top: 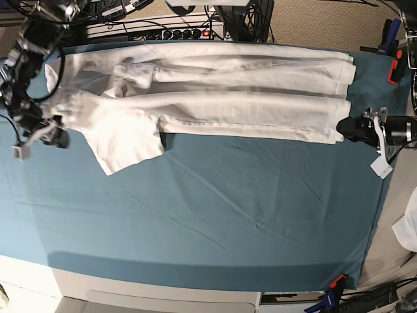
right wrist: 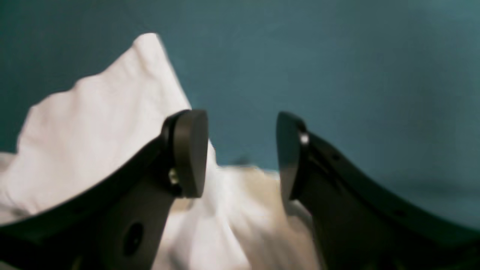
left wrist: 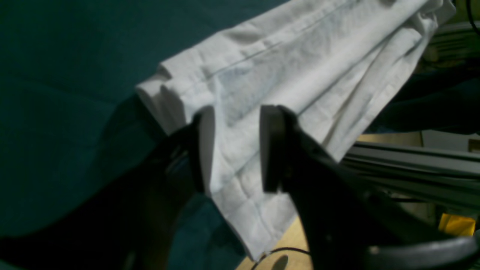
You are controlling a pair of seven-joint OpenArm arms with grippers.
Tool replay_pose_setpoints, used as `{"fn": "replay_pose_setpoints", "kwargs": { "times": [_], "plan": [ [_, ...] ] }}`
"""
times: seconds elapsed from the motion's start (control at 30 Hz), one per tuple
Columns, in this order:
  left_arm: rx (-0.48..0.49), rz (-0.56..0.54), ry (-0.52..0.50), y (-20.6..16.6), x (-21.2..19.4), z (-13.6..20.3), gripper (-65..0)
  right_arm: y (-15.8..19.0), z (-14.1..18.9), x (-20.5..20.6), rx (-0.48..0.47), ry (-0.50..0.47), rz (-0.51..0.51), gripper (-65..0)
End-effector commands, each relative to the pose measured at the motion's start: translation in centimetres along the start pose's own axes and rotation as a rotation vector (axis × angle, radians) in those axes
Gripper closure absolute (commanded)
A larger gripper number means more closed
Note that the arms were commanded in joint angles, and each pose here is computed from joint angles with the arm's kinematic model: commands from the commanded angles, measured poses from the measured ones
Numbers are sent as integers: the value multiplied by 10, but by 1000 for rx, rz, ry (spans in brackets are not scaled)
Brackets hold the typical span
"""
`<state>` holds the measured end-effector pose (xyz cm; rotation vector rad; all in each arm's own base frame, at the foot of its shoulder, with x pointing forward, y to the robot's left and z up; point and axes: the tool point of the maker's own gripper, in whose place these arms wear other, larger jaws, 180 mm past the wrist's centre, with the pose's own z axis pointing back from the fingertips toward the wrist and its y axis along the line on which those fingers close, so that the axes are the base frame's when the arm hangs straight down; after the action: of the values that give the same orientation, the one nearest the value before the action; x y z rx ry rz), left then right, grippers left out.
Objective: Fold the T-shirt properly
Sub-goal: 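Release the right gripper and move it to the sleeve, then grasp the sleeve with the right gripper and fold it inward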
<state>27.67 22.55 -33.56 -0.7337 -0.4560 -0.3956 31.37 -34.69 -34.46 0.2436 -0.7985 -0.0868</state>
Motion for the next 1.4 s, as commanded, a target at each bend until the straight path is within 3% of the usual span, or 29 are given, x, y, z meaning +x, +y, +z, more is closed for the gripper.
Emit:
{"fn": "replay_pose_setpoints", "kwargs": {
  "times": [0.0,0.2,0.5,0.57,0.63,0.67,0.7,0.83,1.03,1.17,1.37],
  "plan": [
    [13,-32,-29,1,14,12,-215,3,-1,26,28,-59,8,-297],
    [13,-32,-29,1,14,12,-216,28,-46,23,151,39,-61,-297],
    [13,-32,-29,1,14,12,-215,83,-69,-8,330,178,-88,-280],
    [13,-32,-29,1,14,12,-215,102,-73,-15,391,197,-86,-196],
    [13,-32,-29,1,14,12,-215,116,-74,-19,439,209,-94,-43],
    [14,-32,-29,1,14,12,-215,120,-73,-20,454,215,-94,0],
    [14,-32,-29,1,14,12,-215,123,-72,-20,464,221,-86,0],
    [13,-32,-29,1,14,12,-215,131,-56,-3,466,177,11,0],
    [13,-32,-29,1,14,12,-215,154,-13,13,393,76,292,0],
    [13,-32,-29,1,14,12,-215,166,14,-16,349,101,420,0],
    [11,-32,-30,0,14,11,-215,186,50,-82,374,205,469,0]
  ]
}}
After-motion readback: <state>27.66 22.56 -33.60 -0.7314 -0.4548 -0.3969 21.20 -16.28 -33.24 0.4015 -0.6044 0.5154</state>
